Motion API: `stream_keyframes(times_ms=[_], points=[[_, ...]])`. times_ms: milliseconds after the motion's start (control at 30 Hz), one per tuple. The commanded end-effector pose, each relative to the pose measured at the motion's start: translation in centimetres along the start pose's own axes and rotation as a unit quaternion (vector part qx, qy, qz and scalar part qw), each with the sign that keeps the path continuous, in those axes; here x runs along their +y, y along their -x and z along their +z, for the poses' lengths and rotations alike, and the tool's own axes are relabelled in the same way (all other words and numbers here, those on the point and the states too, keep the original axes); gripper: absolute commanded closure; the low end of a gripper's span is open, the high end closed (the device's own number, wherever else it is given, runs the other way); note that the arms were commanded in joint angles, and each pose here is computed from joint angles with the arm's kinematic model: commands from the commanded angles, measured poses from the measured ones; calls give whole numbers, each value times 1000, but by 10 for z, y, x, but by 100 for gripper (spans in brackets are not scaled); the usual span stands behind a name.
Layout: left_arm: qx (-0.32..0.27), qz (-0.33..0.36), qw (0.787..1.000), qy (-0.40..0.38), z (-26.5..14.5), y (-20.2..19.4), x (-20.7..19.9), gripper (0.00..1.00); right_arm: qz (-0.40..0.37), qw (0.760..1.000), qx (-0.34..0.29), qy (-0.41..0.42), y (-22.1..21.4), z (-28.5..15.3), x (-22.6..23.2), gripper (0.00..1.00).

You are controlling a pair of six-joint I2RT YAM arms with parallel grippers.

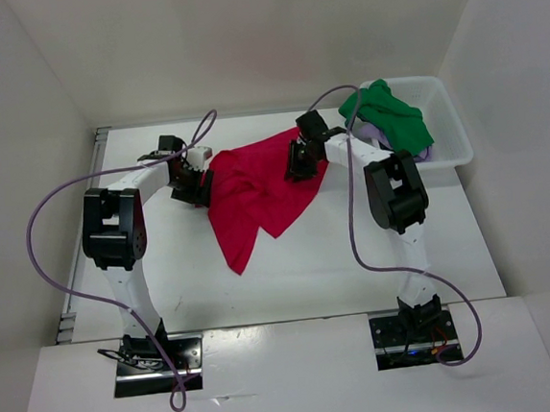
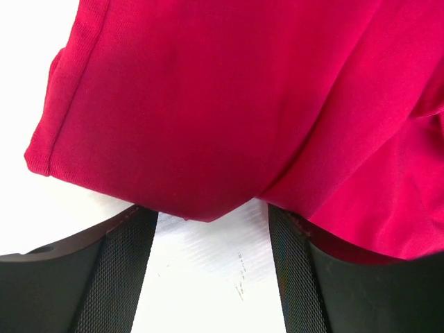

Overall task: Fold and stack the t-shirts
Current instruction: Flatten out the tshirt

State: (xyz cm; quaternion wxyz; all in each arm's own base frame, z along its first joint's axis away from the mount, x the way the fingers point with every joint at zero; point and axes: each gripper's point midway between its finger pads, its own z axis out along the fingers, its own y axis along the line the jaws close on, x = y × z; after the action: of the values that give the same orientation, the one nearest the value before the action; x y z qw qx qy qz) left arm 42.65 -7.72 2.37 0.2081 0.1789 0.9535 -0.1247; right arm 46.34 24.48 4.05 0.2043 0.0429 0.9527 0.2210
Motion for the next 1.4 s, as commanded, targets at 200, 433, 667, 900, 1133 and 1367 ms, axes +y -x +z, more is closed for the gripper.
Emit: stream_keyframes(times_ms=[200, 433, 667, 900, 1133, 1367], points=[[29, -18, 999, -19, 15, -20, -6, 27, 7, 1000, -23, 9, 17, 14, 6, 61], [25, -16, 999, -18, 12, -17, -6, 27, 15, 998, -43, -42, 23, 8, -10, 45], [25, -16, 999, -18, 12, -17, -6, 27, 27, 998, -47, -18, 31, 18, 1, 43], [25, -16, 999, -18, 12, -17, -6, 27, 29, 998, -52, -9, 35, 17, 6, 82], [21, -15, 1000, -17, 9, -15, -6, 25, 12, 997, -72, -22, 47, -13, 11, 100], [0, -18, 1000, -15, -6, 1, -4, 25, -10, 988, -152, -25, 83, -105, 21, 100]])
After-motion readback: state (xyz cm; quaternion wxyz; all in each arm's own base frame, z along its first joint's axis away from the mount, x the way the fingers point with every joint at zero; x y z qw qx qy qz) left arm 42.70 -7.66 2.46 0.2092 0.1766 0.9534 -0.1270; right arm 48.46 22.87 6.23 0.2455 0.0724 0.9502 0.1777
